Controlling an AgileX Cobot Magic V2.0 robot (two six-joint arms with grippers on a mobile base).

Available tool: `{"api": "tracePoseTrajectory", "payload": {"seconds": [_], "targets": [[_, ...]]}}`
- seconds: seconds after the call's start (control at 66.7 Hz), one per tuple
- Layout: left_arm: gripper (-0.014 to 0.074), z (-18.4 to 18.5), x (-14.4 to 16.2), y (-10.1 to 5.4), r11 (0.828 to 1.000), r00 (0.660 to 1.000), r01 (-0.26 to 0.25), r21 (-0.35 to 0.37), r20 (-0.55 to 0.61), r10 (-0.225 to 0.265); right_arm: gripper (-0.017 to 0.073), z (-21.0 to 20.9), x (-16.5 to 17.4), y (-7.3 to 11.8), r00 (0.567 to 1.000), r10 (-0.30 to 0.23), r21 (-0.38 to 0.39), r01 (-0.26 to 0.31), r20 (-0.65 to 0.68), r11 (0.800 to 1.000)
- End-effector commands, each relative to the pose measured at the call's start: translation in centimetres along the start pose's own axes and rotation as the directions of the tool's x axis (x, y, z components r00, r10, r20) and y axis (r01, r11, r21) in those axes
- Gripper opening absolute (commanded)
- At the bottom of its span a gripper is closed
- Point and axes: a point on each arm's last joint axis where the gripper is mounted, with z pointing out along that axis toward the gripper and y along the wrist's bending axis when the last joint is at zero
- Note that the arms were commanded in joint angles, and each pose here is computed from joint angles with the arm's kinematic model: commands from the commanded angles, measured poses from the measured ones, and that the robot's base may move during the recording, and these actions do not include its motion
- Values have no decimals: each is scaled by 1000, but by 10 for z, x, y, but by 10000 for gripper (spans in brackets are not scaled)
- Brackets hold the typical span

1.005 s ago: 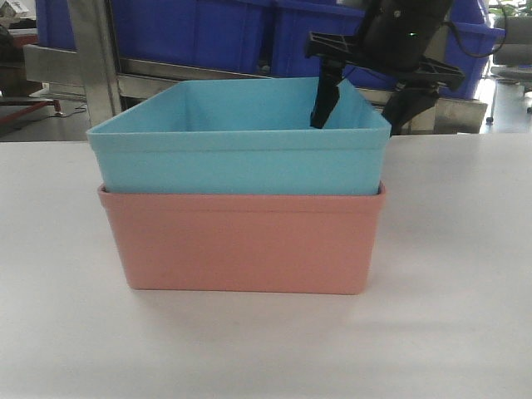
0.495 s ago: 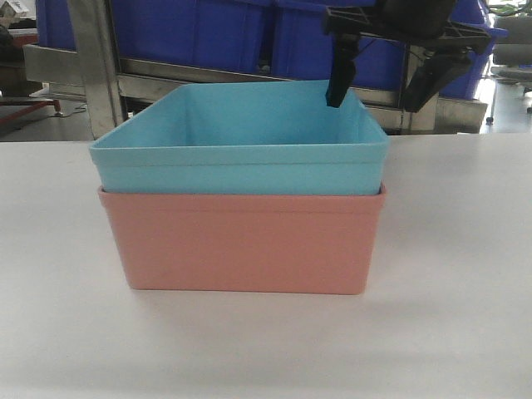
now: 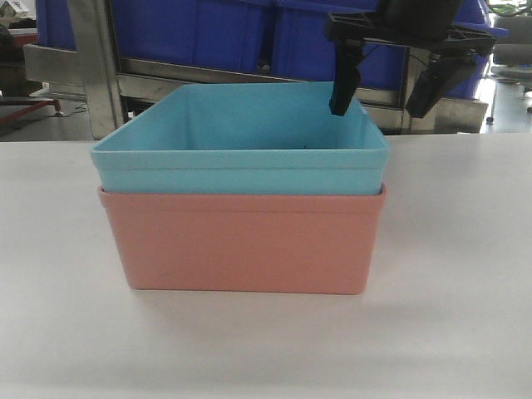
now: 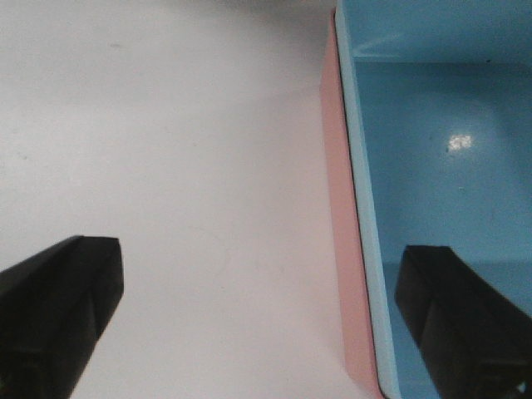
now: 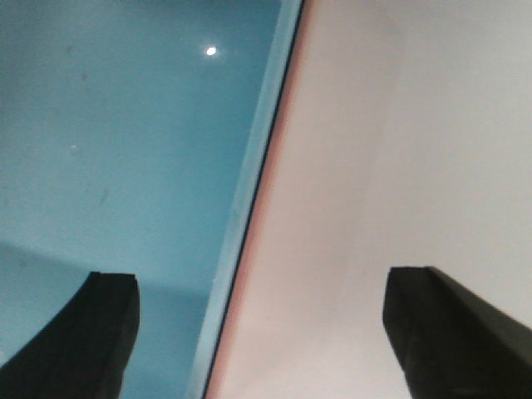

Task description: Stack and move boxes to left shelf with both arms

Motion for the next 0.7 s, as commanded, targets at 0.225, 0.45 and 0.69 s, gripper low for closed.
{"api": "tracePoseTrajectory", "payload": {"seconds": [0.225,0.45,0.69], "targets": [[566,59,-44,-11,1000,999,0,-17,-45,-1,624,-38,-17,21,979,14,-51,-4,201,999],[566,104,-46,-19,1000,994,-6,-16,-110,4,624,-32,-18,21,980,33,-55,-23,198,998],[566,134,-37,-37,999,988,24,39,-155,-17,624,-7,-13,21,992,30,-40,-25,125,999]]}}
